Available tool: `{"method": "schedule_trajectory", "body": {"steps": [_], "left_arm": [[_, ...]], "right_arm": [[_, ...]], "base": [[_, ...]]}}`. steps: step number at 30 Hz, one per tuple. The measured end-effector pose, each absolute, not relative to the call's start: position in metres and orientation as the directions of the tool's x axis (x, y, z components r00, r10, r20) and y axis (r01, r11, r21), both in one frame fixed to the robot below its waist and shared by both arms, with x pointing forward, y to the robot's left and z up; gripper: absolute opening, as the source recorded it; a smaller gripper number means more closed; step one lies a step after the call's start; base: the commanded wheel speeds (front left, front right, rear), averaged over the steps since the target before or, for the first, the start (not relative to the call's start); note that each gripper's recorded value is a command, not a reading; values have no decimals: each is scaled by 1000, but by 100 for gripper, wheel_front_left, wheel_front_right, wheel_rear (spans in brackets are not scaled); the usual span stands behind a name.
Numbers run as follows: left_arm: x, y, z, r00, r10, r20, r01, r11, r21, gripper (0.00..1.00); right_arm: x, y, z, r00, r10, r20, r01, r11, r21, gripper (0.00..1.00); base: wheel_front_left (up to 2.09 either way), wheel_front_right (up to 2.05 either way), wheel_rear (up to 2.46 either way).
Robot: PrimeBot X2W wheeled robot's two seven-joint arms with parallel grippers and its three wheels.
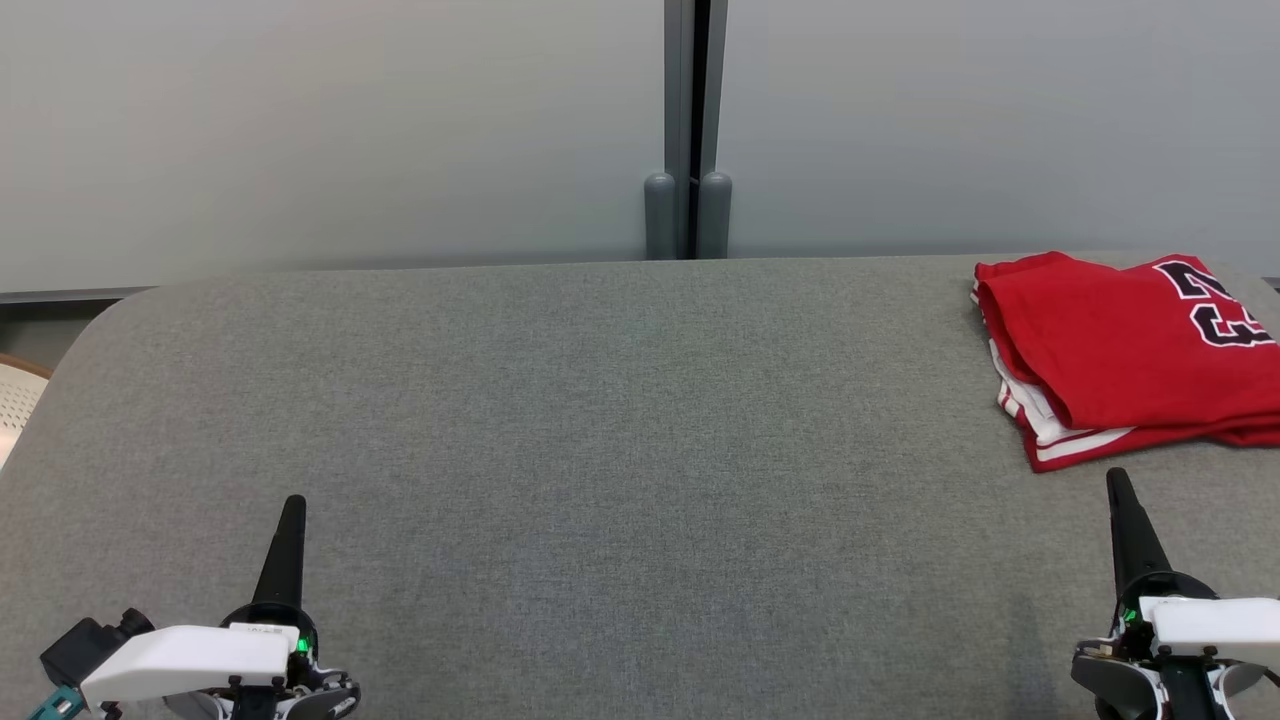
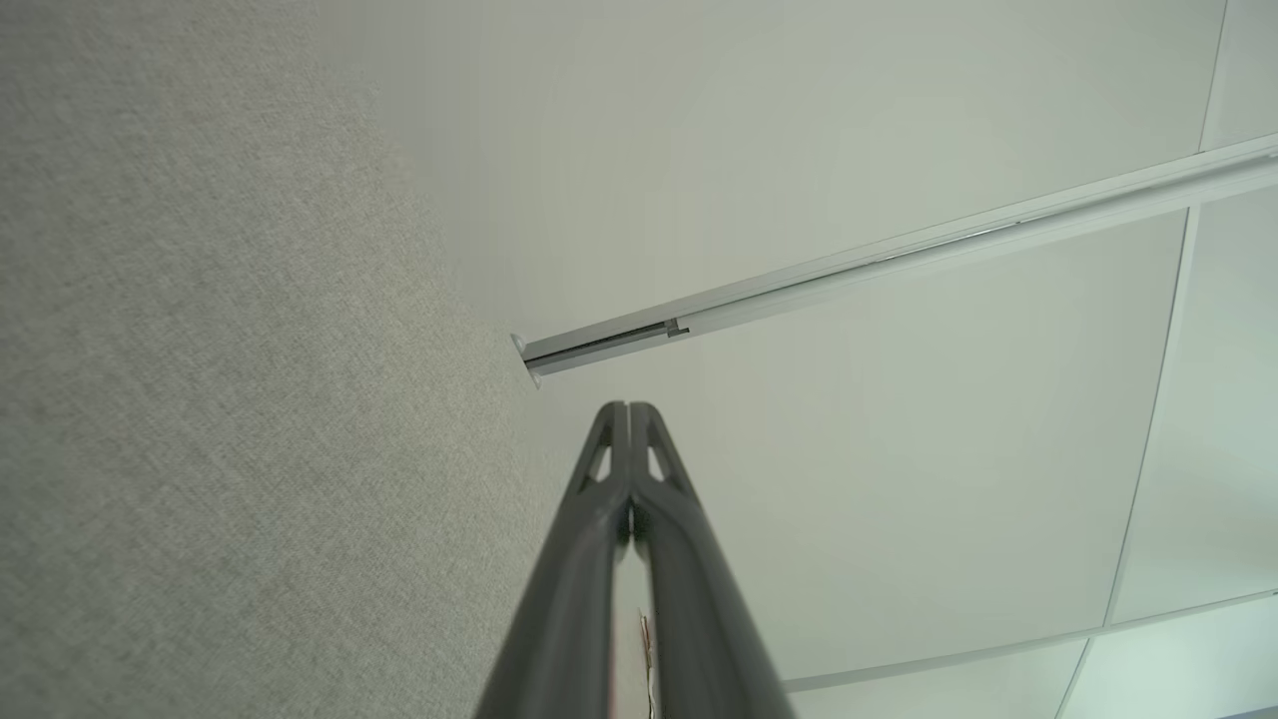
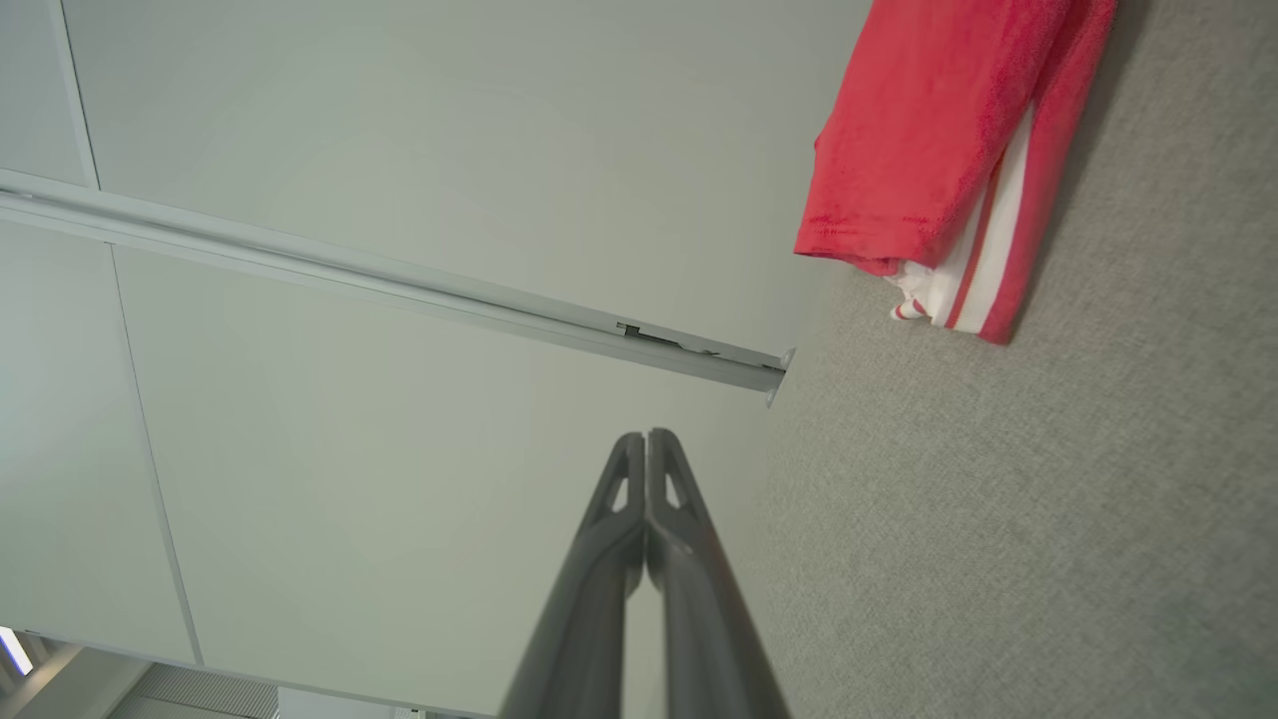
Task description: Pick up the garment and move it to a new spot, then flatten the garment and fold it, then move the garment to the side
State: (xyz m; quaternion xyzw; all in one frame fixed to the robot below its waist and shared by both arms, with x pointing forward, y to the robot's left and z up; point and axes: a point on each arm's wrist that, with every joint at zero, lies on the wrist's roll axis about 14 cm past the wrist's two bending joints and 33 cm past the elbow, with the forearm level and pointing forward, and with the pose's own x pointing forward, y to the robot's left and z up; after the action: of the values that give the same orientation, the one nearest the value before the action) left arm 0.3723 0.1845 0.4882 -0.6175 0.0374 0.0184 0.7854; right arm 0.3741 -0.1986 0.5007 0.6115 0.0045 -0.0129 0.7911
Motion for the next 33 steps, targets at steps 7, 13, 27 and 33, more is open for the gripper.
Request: {"method": "schedule_trajectory", "body": {"steps": [7,13,27,33], "left_arm": [[376,187,492,998,-17,-67,-63,188,-980,0],[379,190,494,998,-13,-55,-53,141,-989,0],[385,196,501,1000,-6,-26,-26,45,-999,0],[386,198,502,1000,-4,-21,-21,15,-1000,0]], "right_arm": [[376,-199,500,1000,-12,-25,27,196,980,0],[379,-199,502,1000,-7,-21,22,152,988,0],[385,-200,504,1000,-5,-13,13,50,999,0],[387,-200,505,1000,-3,-9,9,18,1000,0]], "base": [[0,0,0],[0,0,0],[0,0,0],[0,0,0]]}}
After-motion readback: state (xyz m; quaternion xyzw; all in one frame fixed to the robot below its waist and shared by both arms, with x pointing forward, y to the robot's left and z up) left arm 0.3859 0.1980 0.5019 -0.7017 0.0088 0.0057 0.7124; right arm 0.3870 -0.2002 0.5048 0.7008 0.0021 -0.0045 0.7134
